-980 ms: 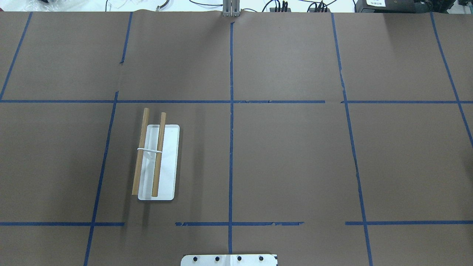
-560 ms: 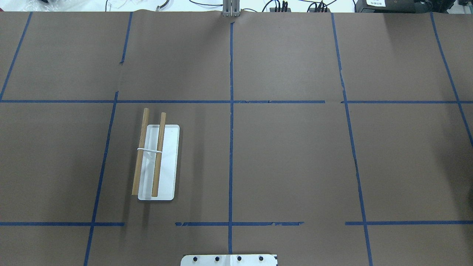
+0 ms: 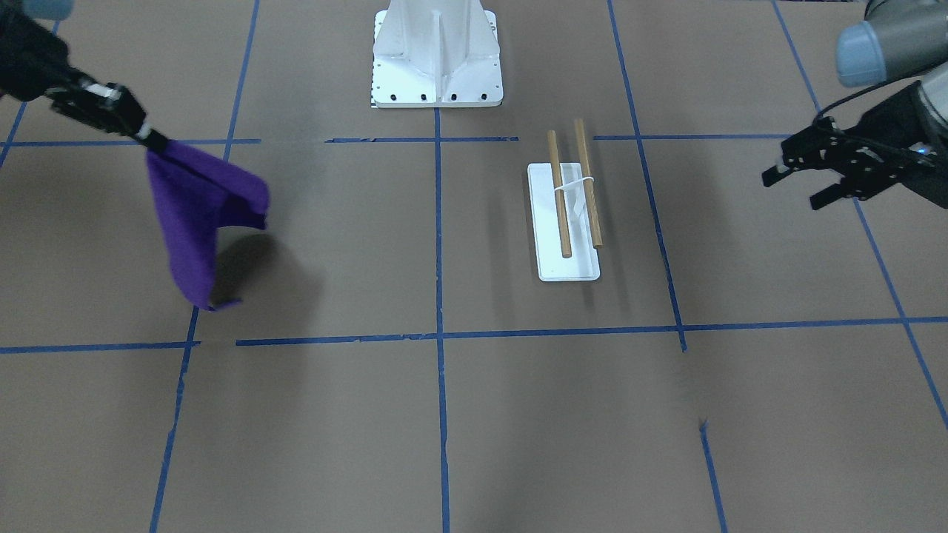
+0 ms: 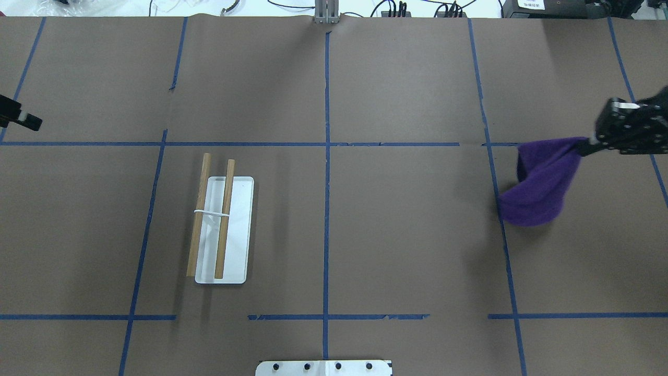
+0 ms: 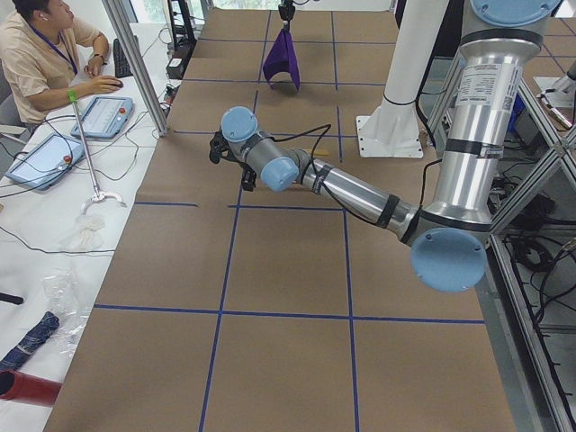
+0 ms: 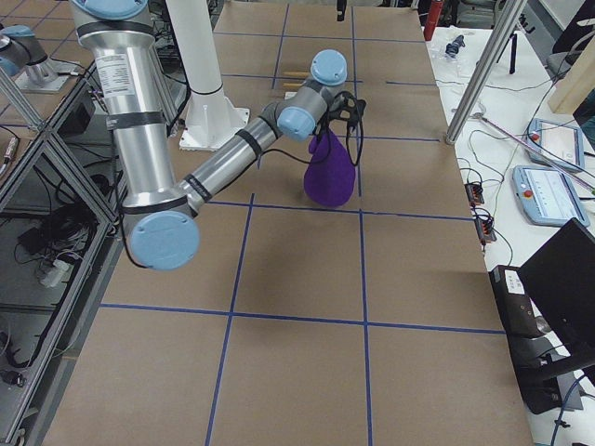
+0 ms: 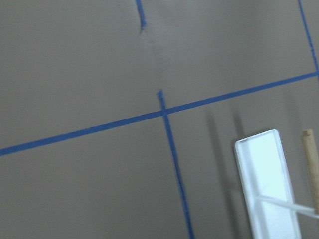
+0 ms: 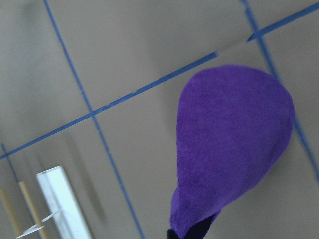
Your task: Hang towel on rack
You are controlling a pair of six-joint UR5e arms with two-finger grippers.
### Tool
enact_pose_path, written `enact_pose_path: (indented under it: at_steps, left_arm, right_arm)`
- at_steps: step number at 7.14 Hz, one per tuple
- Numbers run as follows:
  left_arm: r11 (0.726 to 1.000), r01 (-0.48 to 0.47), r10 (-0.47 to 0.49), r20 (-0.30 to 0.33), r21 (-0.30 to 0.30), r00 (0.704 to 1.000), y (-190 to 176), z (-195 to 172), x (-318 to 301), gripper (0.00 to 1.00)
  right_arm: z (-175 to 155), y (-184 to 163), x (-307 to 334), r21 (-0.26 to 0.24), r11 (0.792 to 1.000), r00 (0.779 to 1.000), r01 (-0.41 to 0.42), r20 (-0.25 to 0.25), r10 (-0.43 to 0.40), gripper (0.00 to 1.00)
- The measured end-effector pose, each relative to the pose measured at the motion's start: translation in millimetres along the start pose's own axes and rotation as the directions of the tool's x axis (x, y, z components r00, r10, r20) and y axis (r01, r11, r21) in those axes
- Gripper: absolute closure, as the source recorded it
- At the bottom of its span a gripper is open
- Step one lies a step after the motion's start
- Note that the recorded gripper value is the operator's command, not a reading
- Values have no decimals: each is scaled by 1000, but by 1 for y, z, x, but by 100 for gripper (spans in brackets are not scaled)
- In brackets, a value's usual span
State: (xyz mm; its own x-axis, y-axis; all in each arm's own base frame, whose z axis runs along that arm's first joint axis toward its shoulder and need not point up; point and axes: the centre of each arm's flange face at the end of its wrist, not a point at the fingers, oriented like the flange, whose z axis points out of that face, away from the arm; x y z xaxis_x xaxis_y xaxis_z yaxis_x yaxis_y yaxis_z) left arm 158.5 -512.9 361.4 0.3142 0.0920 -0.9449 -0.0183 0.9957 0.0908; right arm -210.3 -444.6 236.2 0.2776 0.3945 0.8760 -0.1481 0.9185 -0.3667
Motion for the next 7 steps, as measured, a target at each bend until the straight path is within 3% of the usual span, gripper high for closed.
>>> enact_pose_path:
  at_steps: [2, 4, 5, 7]
  left_arm:
    - [985, 168, -170, -69, -32, 983, -10, 38, 101, 1]
    - [972, 235, -236, -75, -25, 969, -1, 93, 176, 1]
    - [953, 299, -302, -77, -48, 950, 7, 119, 205, 1]
    - [876, 466, -477, -83, -124, 875, 25, 150, 250, 1]
  right_arm:
    - [55, 77, -107, -7, 999, 996, -46, 80, 46, 100]
    - [88, 130, -161, -23, 999, 991, -25, 134, 27, 100]
    - [101, 148, -179, -19, 1000, 988, -22, 152, 25, 100]
    - [118, 165, -207, 10, 1000, 983, -29, 181, 26, 100]
